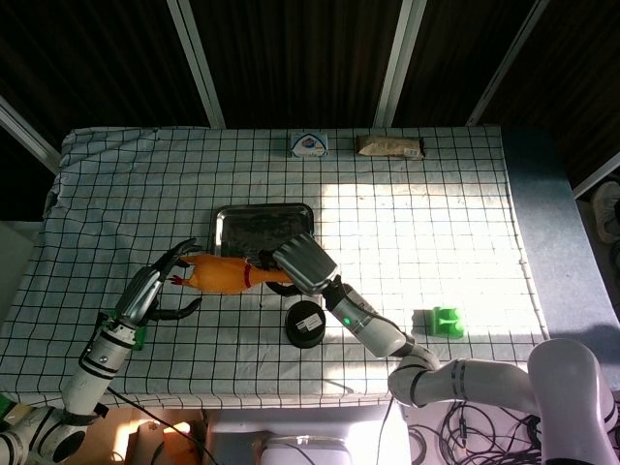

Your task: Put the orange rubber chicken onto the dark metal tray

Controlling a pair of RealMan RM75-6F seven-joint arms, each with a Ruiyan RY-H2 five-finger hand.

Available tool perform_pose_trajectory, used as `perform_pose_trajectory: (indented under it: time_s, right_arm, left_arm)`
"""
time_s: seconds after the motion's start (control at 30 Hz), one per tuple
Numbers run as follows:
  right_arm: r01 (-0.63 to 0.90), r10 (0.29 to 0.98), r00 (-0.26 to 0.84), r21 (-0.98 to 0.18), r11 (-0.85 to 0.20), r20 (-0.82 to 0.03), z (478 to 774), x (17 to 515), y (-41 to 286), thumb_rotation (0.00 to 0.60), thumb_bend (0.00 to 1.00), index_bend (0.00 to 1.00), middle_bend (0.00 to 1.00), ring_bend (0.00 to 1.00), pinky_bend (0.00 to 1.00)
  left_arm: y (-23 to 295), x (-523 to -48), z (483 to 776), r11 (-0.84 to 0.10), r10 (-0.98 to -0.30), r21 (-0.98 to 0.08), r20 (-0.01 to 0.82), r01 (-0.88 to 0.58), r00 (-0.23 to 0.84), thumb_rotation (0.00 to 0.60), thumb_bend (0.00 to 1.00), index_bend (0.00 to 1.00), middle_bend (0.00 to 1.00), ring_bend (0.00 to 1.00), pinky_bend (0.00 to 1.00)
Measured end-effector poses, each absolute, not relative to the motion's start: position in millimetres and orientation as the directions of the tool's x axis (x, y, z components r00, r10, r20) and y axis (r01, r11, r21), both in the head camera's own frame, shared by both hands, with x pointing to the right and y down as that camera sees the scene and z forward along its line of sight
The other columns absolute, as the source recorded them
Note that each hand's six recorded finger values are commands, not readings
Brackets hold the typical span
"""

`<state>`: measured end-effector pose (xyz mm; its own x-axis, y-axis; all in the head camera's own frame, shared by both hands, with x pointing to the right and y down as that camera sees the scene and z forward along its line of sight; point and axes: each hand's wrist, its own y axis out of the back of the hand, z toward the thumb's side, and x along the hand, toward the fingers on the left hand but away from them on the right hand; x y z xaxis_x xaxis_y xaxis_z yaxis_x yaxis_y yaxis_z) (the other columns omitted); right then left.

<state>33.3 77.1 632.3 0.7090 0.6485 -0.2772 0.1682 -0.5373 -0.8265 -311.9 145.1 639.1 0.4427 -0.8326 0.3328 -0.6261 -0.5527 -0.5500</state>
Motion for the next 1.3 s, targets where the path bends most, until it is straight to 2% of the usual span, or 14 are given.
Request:
perform_pose_trajectory:
  time_s: [0.2,0.47,0.63,0.83,0.93,1.0,1.03,1.1,1.23,1.27,1.3]
  right_arm:
    - [0.17,0.658,0.698,-0.828,-0.535,-0.282,633.7,39.3,73.0,0.6,0.48,0.94,0.8,0.75,0.77]
    - [0.151,0.706,0.647,-0.859,-0.49,-0.289,648.3,59.0,57.8,0.6,0.48,0.94,0.81,0.75,0.77]
    - [0.16,0.768,0.575,-0.881,-0.445,-0.283,670.4,71.8,43.2,0.6,0.48,0.94,0.81,0.75,0.77]
    - [0.183,0.824,0.49,-0.891,-0.416,-0.284,705.4,80.0,32.3,0.6,0.48,0.94,0.81,0.75,0.75]
    - [0.168,0.841,0.459,-0.901,-0.4,-0.287,722.3,81.0,31.0,0.6,0.48,0.91,0.81,0.73,0.72]
    - [0.156,0.848,0.44,-0.905,-0.395,-0.295,733.8,80.6,31.5,0.6,0.48,0.82,0.78,0.66,0.65]
    - [0.152,0.85,0.433,-0.905,-0.398,-0.301,738.5,79.8,32.3,0.6,0.47,0.75,0.73,0.6,0.61]
    - [0.151,0.844,0.427,-0.894,-0.421,-0.326,749.9,76.3,35.9,0.6,0.43,0.55,0.57,0.42,0.46]
    - [0.185,0.807,0.442,-0.84,-0.51,-0.392,766.9,64.3,45.1,0.6,0.35,0.26,0.33,0.18,0.23]
    - [0.195,0.798,0.448,-0.827,-0.528,-0.404,769.5,61.2,47.1,0.6,0.32,0.14,0.23,0.09,0.15]
    - [0.201,0.786,0.453,-0.811,-0.55,-0.421,773.0,58.1,49.3,0.6,0.31,0.08,0.17,0.06,0.11]
  left_arm:
    - [142.3,-318.8,634.9,-0.534,-0.844,-0.572,0.323,-0.623,0.428,0.6,0.25,0.0,0.0,0.0,0.01]
    - [136.7,-368.3,606.1,-0.389,-0.916,-0.736,0.248,-0.554,0.315,0.6,0.25,0.0,0.0,0.0,0.0]
    - [145.1,-423.0,585.1,-0.272,-0.961,-0.825,0.208,-0.496,0.182,0.6,0.26,0.0,0.0,0.0,0.0]
    - [152.5,-456.0,578.9,-0.243,-0.97,-0.832,0.214,-0.499,0.116,0.6,0.26,0.0,0.0,0.0,0.0]
    - [154.1,-464.1,581.9,-0.25,-0.968,-0.831,0.231,-0.497,0.102,0.6,0.26,0.0,0.0,0.0,0.0]
    - [154.2,-468.0,584.4,-0.254,-0.966,-0.83,0.241,-0.497,0.092,0.6,0.26,0.0,0.0,0.0,0.0]
    - [153.8,-470.0,585.5,-0.255,-0.966,-0.829,0.246,-0.498,0.085,0.6,0.26,0.0,0.0,0.0,0.0]
    - [152.5,-471.5,586.5,-0.253,-0.966,-0.828,0.247,-0.501,0.08,0.6,0.26,0.0,0.0,0.0,0.0]
    - [150.7,-469.9,589.1,-0.255,-0.965,-0.825,0.249,-0.504,0.08,0.6,0.26,0.0,0.0,0.0,0.0]
    - [150.6,-469.5,589.6,-0.256,-0.965,-0.826,0.25,-0.502,0.08,0.6,0.26,0.0,0.0,0.0,0.0]
    - [150.5,-468.9,590.0,-0.256,-0.965,-0.827,0.25,-0.5,0.081,0.6,0.26,0.0,0.0,0.0,0.0]
